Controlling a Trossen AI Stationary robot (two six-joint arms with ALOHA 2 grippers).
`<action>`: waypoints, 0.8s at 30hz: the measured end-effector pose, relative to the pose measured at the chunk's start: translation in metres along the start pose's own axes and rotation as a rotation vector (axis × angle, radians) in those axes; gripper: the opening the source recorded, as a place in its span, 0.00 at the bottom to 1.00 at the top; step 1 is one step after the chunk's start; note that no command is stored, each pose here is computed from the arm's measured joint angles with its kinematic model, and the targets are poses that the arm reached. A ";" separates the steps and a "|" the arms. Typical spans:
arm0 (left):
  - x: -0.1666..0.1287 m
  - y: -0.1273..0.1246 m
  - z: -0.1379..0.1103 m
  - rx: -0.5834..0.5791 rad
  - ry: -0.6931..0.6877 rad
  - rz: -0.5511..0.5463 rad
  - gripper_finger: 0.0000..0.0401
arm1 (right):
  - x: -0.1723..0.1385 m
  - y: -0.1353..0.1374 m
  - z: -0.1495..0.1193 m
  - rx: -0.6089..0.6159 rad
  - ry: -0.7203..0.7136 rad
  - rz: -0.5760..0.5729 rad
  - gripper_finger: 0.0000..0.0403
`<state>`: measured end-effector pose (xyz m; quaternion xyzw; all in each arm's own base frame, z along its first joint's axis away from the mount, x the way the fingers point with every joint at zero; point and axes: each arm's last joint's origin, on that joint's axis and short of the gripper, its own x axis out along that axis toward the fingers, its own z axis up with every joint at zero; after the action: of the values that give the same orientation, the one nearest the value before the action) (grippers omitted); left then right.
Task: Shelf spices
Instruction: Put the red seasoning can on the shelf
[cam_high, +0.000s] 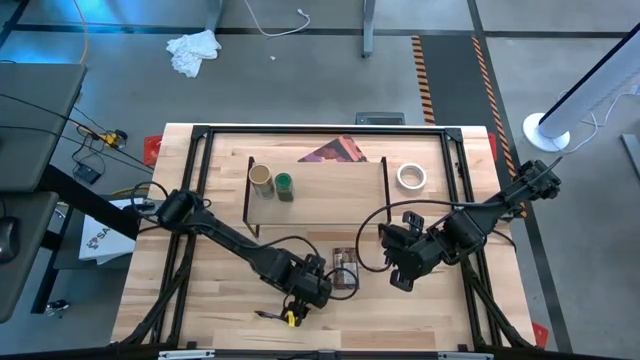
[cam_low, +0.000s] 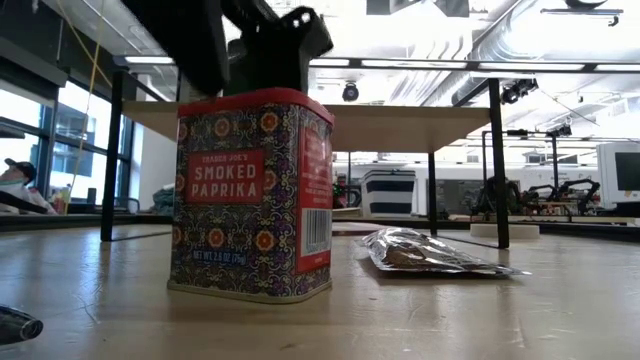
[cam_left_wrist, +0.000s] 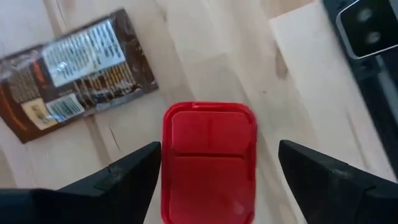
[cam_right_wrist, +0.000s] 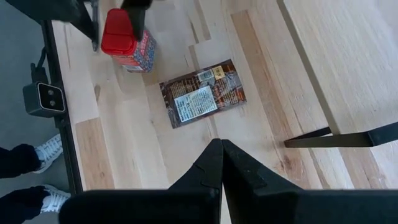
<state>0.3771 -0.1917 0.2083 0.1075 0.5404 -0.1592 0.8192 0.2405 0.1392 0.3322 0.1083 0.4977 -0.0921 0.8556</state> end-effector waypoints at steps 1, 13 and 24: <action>0.004 0.001 0.000 -0.004 0.007 0.000 0.80 | 0.000 0.000 0.000 0.000 0.000 0.000 0.00; 0.011 0.006 0.000 -0.092 0.018 0.013 0.65 | 0.000 0.000 0.000 0.019 0.000 0.000 0.00; -0.094 0.037 0.005 -0.251 -0.231 0.061 0.52 | 0.000 -0.001 -0.001 -0.021 0.014 -0.013 0.00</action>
<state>0.3609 -0.1452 0.2968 0.0019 0.4547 -0.0771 0.8873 0.2390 0.1383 0.3314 0.0967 0.5052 -0.0918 0.8527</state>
